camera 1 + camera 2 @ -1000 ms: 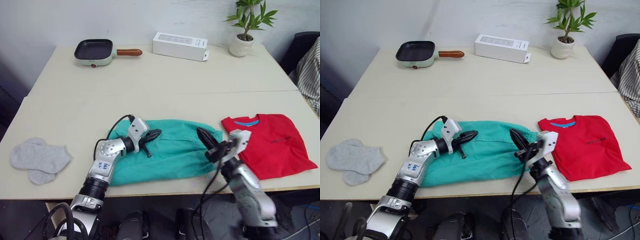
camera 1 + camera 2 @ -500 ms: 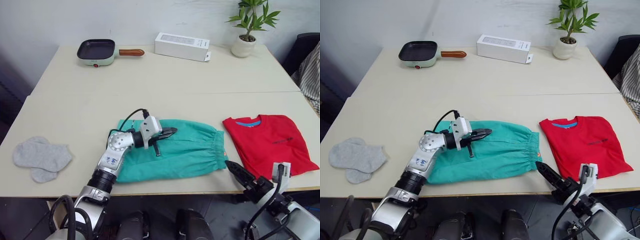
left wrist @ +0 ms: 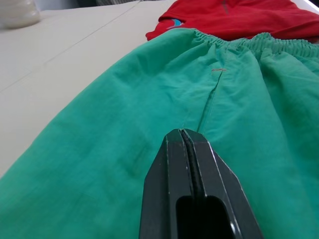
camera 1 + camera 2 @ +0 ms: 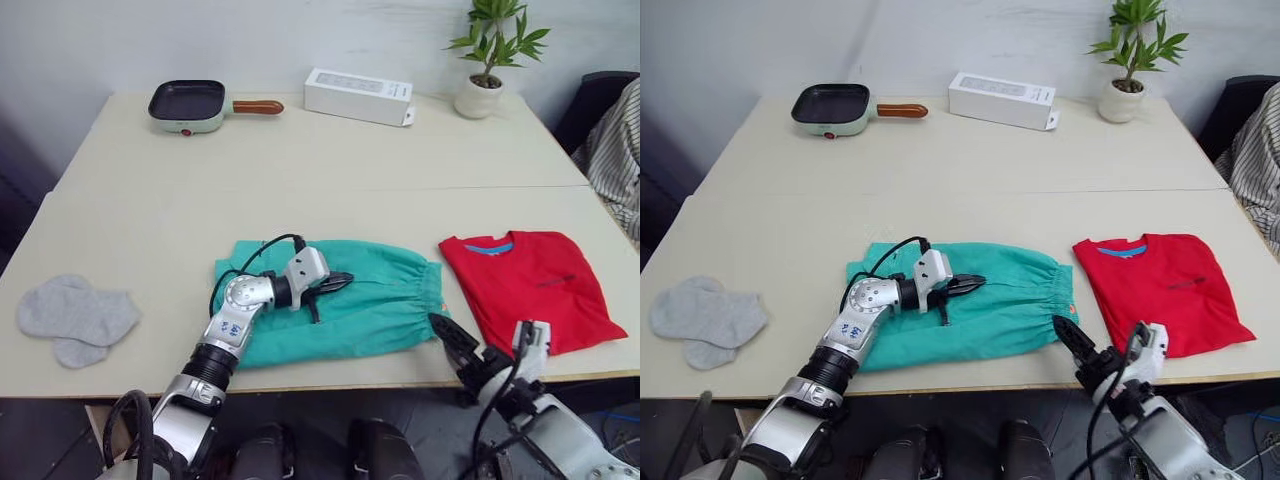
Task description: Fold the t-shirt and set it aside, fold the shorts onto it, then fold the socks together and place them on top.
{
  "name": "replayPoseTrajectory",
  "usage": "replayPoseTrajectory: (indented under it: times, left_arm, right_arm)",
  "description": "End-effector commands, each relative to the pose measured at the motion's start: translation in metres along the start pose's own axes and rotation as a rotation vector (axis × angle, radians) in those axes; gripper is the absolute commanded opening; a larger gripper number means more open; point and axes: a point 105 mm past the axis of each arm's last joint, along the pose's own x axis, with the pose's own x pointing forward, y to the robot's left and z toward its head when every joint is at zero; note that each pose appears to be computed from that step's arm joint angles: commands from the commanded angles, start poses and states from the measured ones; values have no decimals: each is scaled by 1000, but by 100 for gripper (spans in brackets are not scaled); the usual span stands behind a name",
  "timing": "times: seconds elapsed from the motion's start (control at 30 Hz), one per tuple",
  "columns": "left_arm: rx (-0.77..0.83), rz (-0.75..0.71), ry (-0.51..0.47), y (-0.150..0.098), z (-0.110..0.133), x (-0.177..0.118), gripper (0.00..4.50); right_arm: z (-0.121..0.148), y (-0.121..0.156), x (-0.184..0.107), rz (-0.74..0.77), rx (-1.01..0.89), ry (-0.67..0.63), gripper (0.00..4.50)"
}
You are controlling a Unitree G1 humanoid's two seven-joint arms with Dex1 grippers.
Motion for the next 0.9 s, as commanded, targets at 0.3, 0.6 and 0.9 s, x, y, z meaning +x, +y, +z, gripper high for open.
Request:
replayPoseTrajectory:
  times: [0.3,0.6,0.9]
  left_arm:
    - [17,-80,24,-6,-6,0,0]
    - [46,-59,-9,8,5,-9,0]
    - [56,14,-26,12,16,-33,0]
  right_arm:
    - [-23,0,57,-25,59,16,408]
    - [11,9,68,11,60,-199,107]
    - [84,25,26,69,-66,-527,5]
